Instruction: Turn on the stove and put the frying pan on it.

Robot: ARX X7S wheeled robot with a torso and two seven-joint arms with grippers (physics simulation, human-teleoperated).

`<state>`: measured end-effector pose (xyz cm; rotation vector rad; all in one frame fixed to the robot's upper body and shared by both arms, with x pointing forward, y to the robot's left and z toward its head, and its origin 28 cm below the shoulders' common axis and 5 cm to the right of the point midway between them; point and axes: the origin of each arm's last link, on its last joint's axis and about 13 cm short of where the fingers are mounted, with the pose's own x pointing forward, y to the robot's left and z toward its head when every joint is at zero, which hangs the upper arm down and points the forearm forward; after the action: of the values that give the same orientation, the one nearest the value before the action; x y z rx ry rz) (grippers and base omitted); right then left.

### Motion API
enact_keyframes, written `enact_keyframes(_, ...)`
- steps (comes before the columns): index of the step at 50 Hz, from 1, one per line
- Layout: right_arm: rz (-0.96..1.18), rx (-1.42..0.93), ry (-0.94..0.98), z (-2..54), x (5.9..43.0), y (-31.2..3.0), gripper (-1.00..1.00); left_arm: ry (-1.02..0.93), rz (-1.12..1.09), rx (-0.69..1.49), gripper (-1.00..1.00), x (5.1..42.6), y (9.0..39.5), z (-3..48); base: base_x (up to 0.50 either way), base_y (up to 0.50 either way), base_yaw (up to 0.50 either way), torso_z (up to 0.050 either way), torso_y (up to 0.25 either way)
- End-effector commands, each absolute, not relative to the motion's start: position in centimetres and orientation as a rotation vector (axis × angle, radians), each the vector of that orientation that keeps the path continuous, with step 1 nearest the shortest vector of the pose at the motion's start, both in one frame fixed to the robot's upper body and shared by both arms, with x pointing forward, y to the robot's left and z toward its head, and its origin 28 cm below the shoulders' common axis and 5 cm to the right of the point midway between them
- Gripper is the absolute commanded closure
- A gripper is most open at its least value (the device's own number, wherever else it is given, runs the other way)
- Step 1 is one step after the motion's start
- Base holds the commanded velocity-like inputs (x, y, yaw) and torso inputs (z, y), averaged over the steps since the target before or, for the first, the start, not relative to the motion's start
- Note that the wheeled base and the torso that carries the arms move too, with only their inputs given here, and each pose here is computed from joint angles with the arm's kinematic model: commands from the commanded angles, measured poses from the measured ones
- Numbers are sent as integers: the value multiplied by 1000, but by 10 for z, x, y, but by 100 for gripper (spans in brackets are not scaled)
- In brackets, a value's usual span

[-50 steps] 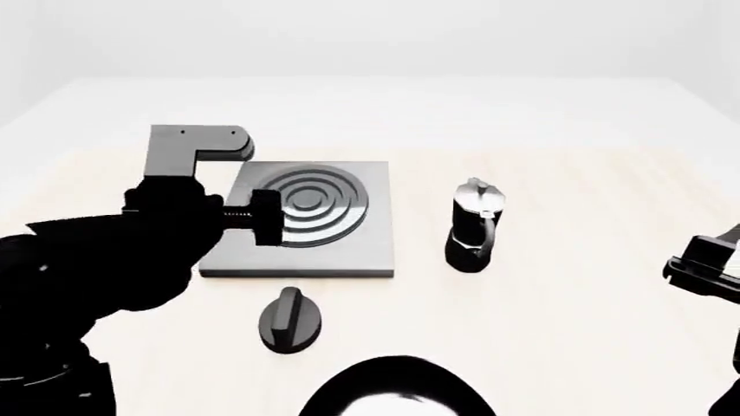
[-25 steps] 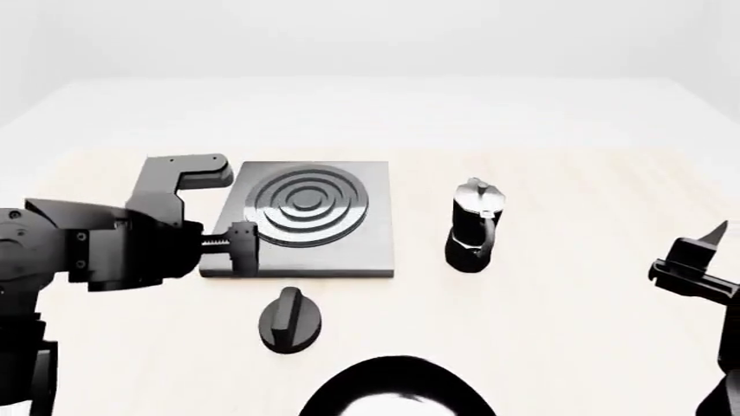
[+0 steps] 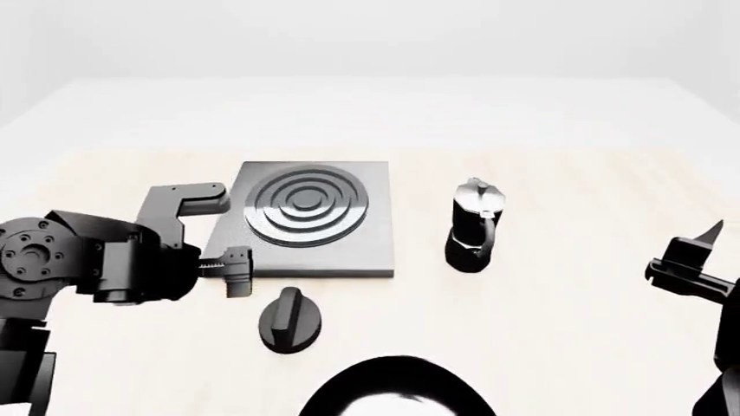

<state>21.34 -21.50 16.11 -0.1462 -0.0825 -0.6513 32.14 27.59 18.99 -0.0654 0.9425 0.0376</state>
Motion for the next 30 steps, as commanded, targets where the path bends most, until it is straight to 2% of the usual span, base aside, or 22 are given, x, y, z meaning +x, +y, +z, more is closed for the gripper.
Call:
enact_keyframes(1, -652, -145, -81, 160, 213, -215, -100, 982, 35, -62, -100, 324, 281, 176, 0, 0, 0, 0, 0)
enact_keyframes(18, -650, -145, -73, 158, 214, -215, -100, 1022, -10, -18, -100, 321, 284, 161, 0, 0, 0, 0, 0)
enact_keyframes(30, -651, -148, -72, 159, 215, -215, -100, 1012, -130, 43, -100, 310, 279, 159, 0, 0, 0, 0, 0)
